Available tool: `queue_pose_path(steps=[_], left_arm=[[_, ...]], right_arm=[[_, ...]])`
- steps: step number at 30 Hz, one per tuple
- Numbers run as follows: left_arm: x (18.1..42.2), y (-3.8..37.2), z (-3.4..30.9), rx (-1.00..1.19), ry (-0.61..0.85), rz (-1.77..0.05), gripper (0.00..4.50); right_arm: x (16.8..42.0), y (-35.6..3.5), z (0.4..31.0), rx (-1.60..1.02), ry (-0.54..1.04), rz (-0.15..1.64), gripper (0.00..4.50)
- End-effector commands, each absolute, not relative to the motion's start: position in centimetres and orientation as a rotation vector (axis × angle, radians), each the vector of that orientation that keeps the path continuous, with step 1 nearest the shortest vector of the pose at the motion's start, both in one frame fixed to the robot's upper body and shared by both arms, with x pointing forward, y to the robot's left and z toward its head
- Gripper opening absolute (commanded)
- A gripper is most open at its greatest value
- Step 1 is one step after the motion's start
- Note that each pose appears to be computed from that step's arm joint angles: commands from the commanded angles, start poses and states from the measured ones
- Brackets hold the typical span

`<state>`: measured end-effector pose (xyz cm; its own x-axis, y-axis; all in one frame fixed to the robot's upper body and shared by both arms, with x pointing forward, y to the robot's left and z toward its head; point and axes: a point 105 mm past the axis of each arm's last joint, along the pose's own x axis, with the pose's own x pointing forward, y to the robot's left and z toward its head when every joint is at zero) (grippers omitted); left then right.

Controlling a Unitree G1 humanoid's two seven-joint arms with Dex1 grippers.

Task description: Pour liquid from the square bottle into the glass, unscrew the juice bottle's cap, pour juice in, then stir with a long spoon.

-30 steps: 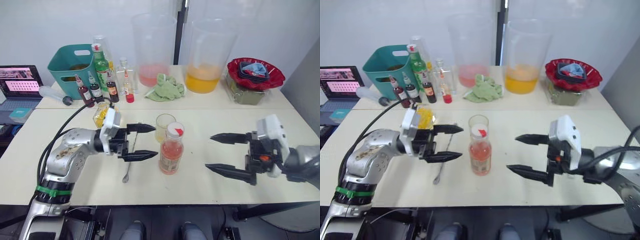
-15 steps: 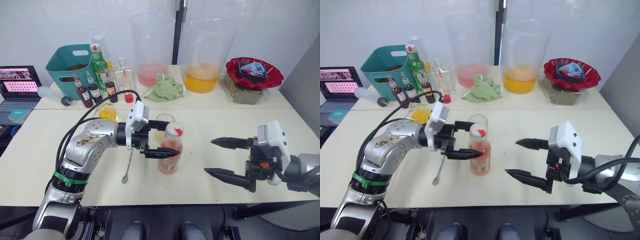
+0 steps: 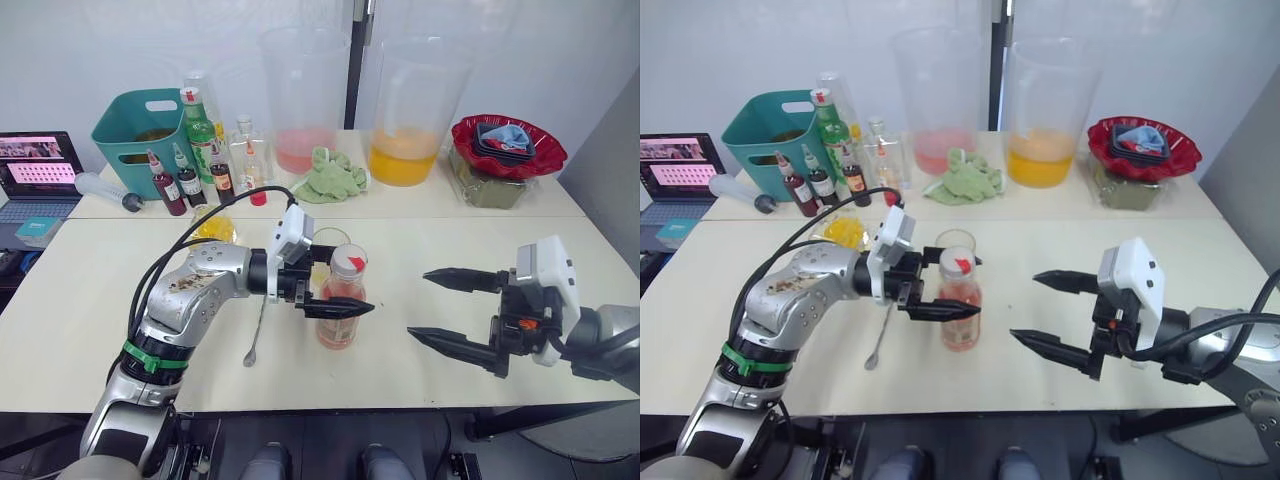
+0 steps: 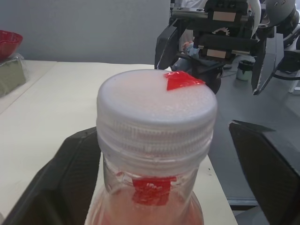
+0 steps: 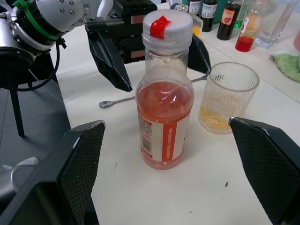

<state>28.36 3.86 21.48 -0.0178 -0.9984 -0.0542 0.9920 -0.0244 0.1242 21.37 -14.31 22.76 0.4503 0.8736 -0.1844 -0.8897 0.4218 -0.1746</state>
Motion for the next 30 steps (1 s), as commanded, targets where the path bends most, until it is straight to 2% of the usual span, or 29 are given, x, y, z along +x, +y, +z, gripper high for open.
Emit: queue_pose_path(steps=[1, 14, 19, 26, 30], left_arm=[[28.4, 3.7, 22.6, 0.187, -0.111, -1.598, 3.02], [28.4, 4.0, 22.1, 0.23, -0.1, -1.605, 3.02], [28.6, 3.9, 21.9, 0.261, -0.116, -1.601, 1.64], [28.8, 3.9, 21.7, 0.273, -0.119, -1.596, 1.64], [29.0, 3.9, 21.7, 0.271, -0.122, -1.587, 1.64]], right_arm=[[21.0, -13.8, 23.5, -0.302, 0.026, 1.122, 4.5], [21.2, -13.4, 23.8, -0.314, 0.003, 1.137, 4.5], [21.5, -12.7, 24.4, -0.32, -0.028, 1.145, 4.5], [22.4, -11.5, 25.6, -0.284, -0.094, 1.146, 4.5], [24.1, -10.1, 26.1, -0.252, -0.126, 1.109, 4.5]])
